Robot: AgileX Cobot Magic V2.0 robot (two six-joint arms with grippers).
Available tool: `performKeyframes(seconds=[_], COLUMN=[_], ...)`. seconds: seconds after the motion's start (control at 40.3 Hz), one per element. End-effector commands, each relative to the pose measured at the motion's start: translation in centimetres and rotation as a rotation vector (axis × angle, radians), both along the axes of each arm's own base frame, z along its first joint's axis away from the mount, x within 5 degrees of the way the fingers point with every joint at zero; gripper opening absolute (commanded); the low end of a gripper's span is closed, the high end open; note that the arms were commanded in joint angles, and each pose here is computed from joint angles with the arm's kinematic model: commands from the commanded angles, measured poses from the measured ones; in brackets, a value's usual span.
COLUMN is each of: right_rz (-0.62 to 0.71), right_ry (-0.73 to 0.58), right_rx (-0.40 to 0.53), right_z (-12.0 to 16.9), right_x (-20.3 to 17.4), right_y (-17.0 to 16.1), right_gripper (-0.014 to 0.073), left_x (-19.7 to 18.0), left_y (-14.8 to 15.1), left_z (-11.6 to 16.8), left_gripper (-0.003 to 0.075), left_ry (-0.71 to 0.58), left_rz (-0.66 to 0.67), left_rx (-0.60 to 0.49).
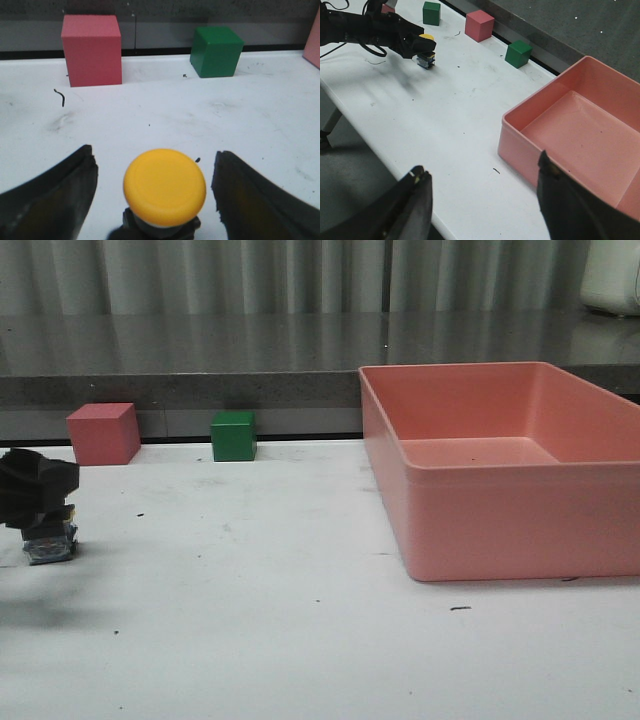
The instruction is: Place and stand button with both arms
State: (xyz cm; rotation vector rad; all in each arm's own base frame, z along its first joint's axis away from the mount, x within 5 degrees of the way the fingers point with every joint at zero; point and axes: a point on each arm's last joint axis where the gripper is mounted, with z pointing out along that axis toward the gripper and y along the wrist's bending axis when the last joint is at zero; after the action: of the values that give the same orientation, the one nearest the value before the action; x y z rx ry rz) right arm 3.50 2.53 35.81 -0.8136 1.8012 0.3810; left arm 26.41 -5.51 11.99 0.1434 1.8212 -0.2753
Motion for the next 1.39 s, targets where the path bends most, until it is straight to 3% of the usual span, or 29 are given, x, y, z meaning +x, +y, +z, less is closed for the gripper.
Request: performKeyframes(seconds=[0.0, 0.273, 0.397, 0.695, 0.967, 1.216, 1.364], right_rz=[-0.001, -0.001, -0.001, -0.001, -0.001, -0.001, -0.001], right_ry=[-0.077, -0.077, -0.077, -0.077, -0.077, -0.077, -0.077], right_rx=[0.039, 0.039, 0.039, 0.039, 0.039, 0.039, 0.039], right_z=[1.2, 1.2, 1.2, 1.2, 1.2, 1.2, 1.2], right_x=[0.2, 0.2, 0.2, 0.2, 0.2, 0.2, 0.2], right_y=[0.1, 0.1, 0.1, 0.1, 0.1, 0.1, 0.1], right_gripper=[0.0476, 0.0476, 0.0476, 0.0476, 0.0476, 0.0476, 0.0476], left_x=[0.1, -2.0, -3.3, -7.7, -12.7, -16.6, -18.2], left_y=[0.1, 0.0, 0.5, 0.6, 0.9, 2.6, 3.0], left_z=[3.4, 8.1, 10.4, 17.8, 22.9, 24.2, 24.4], left_gripper=[0.0484, 0.0481, 0.0481, 0.0481, 0.0481, 0.0481, 0.0481], left_ry=[-0.178, -0.123, -0.023, 0.052, 0.177, 0.299, 0.326], left_rz=[0.007, -0.053, -0.019, -0.005, -0.039, -0.015, 0.015], left_rx=[-0.047, 0.016, 0.049, 0.108, 0.159, 0.150, 0.028])
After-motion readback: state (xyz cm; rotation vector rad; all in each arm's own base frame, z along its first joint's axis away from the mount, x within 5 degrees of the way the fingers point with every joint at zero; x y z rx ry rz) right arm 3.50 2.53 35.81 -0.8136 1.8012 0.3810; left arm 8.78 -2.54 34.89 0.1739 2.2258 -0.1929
